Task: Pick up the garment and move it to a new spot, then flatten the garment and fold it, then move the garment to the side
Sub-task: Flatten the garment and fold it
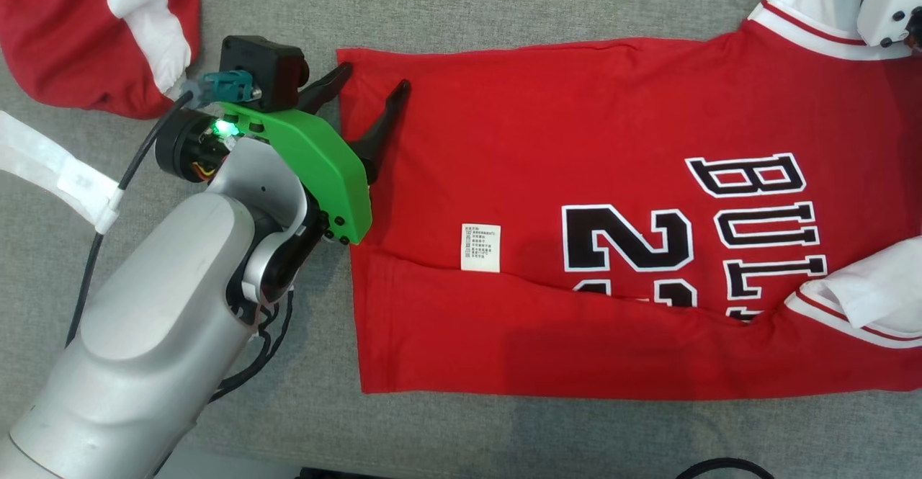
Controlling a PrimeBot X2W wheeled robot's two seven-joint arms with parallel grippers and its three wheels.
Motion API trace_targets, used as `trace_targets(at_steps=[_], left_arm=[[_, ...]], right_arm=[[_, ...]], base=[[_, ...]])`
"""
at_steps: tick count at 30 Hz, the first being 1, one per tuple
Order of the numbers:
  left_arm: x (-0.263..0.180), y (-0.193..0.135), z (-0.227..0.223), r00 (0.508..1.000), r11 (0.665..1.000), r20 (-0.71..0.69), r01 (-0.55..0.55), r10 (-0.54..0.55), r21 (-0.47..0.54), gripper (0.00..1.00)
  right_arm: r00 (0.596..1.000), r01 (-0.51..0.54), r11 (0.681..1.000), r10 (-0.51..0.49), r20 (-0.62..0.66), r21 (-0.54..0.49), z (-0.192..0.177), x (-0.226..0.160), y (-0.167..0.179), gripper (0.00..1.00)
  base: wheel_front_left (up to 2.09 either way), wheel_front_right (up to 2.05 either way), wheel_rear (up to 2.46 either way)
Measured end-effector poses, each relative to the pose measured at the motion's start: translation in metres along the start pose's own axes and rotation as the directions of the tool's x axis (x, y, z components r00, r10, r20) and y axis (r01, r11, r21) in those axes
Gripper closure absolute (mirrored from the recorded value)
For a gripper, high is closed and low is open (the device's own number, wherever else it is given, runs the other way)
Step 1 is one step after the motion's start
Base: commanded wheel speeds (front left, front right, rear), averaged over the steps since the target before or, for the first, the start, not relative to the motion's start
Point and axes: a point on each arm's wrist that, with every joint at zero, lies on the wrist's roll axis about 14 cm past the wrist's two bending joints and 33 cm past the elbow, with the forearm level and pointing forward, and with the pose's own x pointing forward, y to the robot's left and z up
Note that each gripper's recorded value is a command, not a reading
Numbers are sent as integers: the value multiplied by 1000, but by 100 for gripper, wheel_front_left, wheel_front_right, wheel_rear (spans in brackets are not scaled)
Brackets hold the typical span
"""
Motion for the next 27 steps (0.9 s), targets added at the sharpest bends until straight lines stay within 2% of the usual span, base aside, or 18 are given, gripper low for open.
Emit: trace_targets(at_steps=[1,2,4,5,6,16,17,18,20,27], left_arm=[[0,0,-1,1000,1000,-5,1,-1,2,0],[1,-1,-2,1000,1000,-14,3,-3,5,0],[1,-1,-4,1000,1000,-26,5,-5,2,0],[2,-1,-5,1000,1000,-28,3,-3,4,0],[3,1,-3,1000,1000,-23,-2,3,5,0],[5,15,2,999,999,-30,-37,36,-25,0],[5,15,1,999,999,-34,-31,30,-35,25],[6,13,0,999,999,-42,-21,20,-40,61],[6,9,0,999,999,-44,-4,2,-38,100],[4,-10,-3,997,997,-42,69,-71,-43,100]], right_arm=[[1000,-1,1000,1,-2,2,0,0,0,17],[1000,-3,1000,3,-5,4,-1,-1,0,57],[1000,-10,1000,10,-15,11,-3,-3,1,73],[1000,-11,1000,11,-18,9,-4,-3,0,90],[1000,-14,1000,14,-24,7,-5,-4,1,100],[999,-44,999,44,-28,19,-6,-10,6,100],[999,-45,999,45,-26,21,-5,-11,6,100],[999,-46,999,46,-22,20,-5,-12,7,100],[999,-48,999,49,-17,22,-4,-15,7,100],[999,-43,999,43,7,16,1,-29,3,100]], base=[[0,0,0],[0,0,0],[0,0,0],[0,0,0],[0,0,0],[0,0,0],[0,0,0],[0,0,0],[0,0,0],[0,0,0]])
